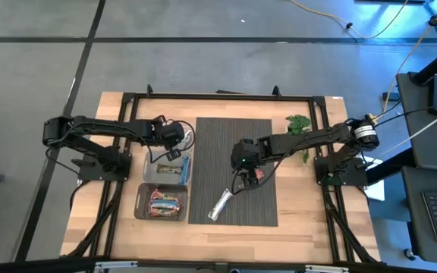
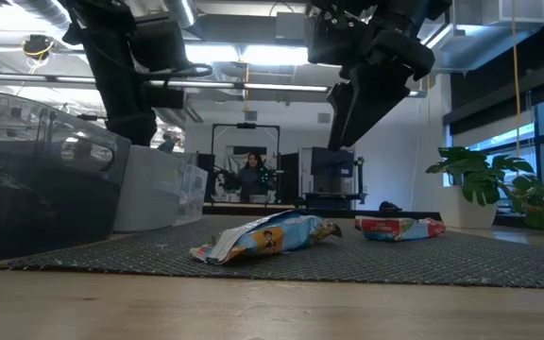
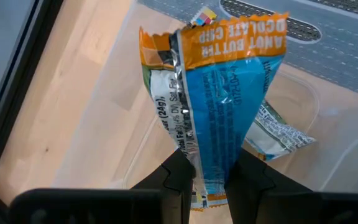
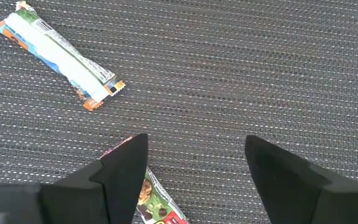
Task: Pick and place Granola Bars by type
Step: Put the yellow granola bar into the transparent bin
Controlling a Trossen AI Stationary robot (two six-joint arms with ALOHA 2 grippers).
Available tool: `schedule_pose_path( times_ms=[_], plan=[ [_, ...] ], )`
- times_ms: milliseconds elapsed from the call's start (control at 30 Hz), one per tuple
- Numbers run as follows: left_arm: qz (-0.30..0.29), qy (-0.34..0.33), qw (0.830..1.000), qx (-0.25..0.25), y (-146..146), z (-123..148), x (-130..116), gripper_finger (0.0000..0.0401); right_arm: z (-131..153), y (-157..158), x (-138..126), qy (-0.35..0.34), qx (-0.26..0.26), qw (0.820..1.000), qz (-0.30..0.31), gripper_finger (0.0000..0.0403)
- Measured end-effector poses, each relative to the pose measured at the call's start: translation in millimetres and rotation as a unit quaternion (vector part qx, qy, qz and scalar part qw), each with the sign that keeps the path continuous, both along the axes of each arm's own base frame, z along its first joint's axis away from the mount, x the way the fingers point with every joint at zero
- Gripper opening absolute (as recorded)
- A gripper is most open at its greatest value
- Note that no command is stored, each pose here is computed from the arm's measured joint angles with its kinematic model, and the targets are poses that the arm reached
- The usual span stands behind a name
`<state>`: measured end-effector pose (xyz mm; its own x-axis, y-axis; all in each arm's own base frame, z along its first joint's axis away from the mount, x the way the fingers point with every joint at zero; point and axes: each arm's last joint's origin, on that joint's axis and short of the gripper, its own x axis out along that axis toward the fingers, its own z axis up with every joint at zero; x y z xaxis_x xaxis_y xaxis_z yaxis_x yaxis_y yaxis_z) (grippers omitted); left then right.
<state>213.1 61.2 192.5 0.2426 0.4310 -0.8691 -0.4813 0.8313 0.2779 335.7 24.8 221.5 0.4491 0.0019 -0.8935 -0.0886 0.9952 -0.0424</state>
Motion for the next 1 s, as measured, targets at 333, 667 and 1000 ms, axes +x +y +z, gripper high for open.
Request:
schedule_pose_path(
  times_ms=[333, 667, 1000],
  plan=[
    [-0.008, -0.006, 1.000, -0.023, -1, 0, 0, 0.0081, 0, 0, 0, 0.000, -0.001, 1.000, 0.002, 0.0271],
    [-0.001, 0.004, 1.000, -0.006, 0, 2, 0, 0.0142, 2, 0, 3, -0.020, -0.008, 1.000, 0.020, 0.0271],
    [-0.083, -0.150, 0.985, -0.018, -26, 51, 10, 0.0144, 6, 13, 16, -0.097, 0.084, 0.972, 0.199, 0.0271]
  ],
)
